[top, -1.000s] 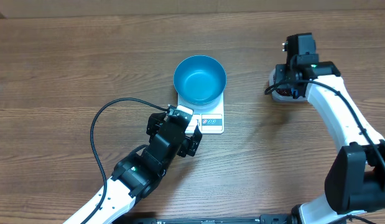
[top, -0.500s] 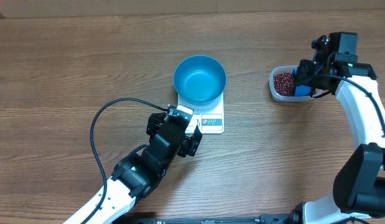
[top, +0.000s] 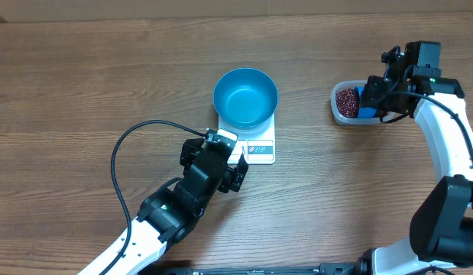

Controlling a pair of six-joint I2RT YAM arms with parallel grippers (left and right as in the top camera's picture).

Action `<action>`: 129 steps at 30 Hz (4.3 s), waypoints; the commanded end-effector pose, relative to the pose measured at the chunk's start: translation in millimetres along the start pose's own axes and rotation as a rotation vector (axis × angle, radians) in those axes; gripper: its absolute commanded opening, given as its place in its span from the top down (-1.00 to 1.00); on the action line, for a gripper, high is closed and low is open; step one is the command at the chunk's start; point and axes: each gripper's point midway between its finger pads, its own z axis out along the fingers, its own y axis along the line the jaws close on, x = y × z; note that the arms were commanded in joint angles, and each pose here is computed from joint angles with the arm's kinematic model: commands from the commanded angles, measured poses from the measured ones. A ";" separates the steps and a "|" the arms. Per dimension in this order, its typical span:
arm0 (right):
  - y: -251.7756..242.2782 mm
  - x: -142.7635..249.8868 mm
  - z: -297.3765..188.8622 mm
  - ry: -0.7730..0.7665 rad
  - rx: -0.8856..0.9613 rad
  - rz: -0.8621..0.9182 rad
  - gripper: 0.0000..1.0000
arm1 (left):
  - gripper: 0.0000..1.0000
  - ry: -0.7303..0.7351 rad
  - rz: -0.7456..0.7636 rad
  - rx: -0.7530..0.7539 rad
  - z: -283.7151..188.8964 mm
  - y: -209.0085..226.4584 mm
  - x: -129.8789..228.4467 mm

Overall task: Scoop item into bowl and weigh 150g on scale
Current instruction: 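Drag the scoop through the beans to fill it, right gripper, then lift the bean-filled scoop out of the tub with the right gripper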

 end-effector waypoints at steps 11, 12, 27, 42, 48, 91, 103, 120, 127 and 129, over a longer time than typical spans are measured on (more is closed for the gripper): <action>18.1 1.7 -2.4 0.017 -0.108 0.083 0.93 | -0.99 0.010 0.019 -0.024 2.3 5.1 4.3; 15.7 1.1 -2.9 0.015 -0.105 0.094 0.92 | -0.99 0.010 0.019 -0.024 2.3 5.1 4.3; -18.7 7.1 -11.1 0.044 -0.121 0.247 0.93 | -0.99 0.010 0.020 -0.024 2.3 5.1 4.3; -24.0 26.0 12.6 0.145 -0.119 0.329 0.93 | -0.99 0.011 0.020 -0.024 2.3 5.1 4.4; -22.2 33.4 11.3 0.179 -0.122 0.360 0.93 | -0.99 0.011 0.020 -0.024 2.3 5.1 4.4; -19.9 27.7 -4.4 0.192 -0.294 0.549 0.93 | -0.99 0.010 0.019 -0.024 2.3 5.1 4.3; -22.1 22.1 -4.0 0.168 -0.296 0.544 0.93 | -0.99 0.010 0.019 -0.024 2.3 5.1 4.3; -49.6 22.6 -21.5 0.141 -0.361 0.589 0.93 | -0.99 0.011 0.020 -0.024 2.3 5.1 4.4; -54.5 22.7 -29.3 0.133 -0.407 0.606 0.93 | -0.99 0.011 0.020 -0.024 2.3 5.1 4.4; -57.8 22.9 -30.3 0.128 -0.404 0.609 0.93 | -0.99 0.011 0.020 -0.024 2.3 5.1 4.4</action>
